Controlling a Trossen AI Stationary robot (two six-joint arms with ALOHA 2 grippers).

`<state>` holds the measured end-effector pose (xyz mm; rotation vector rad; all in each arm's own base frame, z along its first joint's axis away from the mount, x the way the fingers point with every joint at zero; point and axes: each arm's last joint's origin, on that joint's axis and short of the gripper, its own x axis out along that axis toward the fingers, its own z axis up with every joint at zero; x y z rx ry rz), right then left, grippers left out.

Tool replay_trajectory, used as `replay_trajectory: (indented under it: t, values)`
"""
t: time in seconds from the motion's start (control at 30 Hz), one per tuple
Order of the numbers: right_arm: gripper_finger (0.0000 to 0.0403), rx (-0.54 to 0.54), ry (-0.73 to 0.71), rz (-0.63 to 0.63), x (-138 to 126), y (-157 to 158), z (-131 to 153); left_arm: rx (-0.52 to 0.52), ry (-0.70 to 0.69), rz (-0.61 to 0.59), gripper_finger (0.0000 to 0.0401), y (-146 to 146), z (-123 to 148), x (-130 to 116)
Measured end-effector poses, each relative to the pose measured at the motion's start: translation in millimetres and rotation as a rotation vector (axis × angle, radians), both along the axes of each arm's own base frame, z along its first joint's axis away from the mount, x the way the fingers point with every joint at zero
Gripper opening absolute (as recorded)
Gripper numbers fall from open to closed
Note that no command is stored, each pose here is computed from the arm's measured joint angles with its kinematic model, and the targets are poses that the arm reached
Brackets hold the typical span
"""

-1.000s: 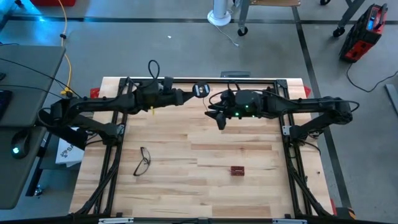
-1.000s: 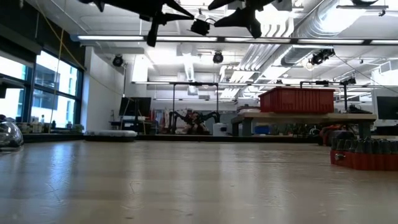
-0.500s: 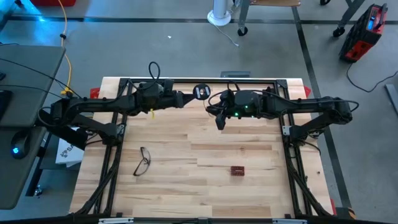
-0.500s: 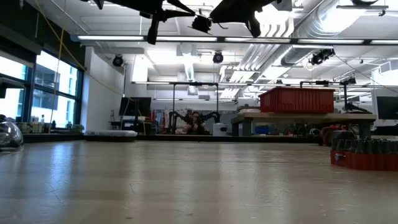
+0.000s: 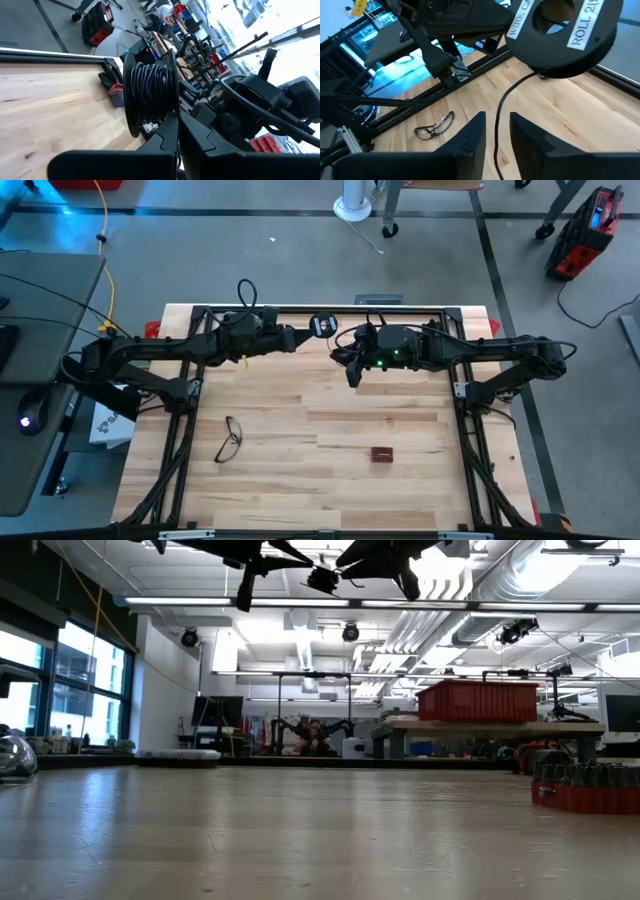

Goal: Coil cords
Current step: Uncoil the black wire from the spool

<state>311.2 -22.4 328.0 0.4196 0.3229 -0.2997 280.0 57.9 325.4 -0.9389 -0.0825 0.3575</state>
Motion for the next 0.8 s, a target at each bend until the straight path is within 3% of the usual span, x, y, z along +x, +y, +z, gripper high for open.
replay_trajectory:
  t: [0.23, 0.33, 0.5, 0.6, 0.8]
  values:
    - [0.0094, -0.002, 0.001, -0.002, 0, -1, 0, 0.008, 0.002, 0.007, 0.0000, 0, 0, 0]
    - [0.0076, -0.002, 0.003, -0.002, 0, -1, 0, 0.007, 0.003, 0.007, 0.0000, 0, 0, 0]
    - [0.0011, 0.010, 0.012, -0.001, 0, -1, -1, 0.007, 0.003, 0.007, 0.0000, 0, 0, 0]
    - [0.0007, 0.045, 0.036, -0.016, -1, -1, -5, -0.002, -0.001, 0.006, 0.0000, 0, 0, 0]
    - [0.0001, 0.073, 0.052, -0.011, -10, 3, 0, -0.024, 0.000, -0.146, 0.0000, -4, 5, -7]
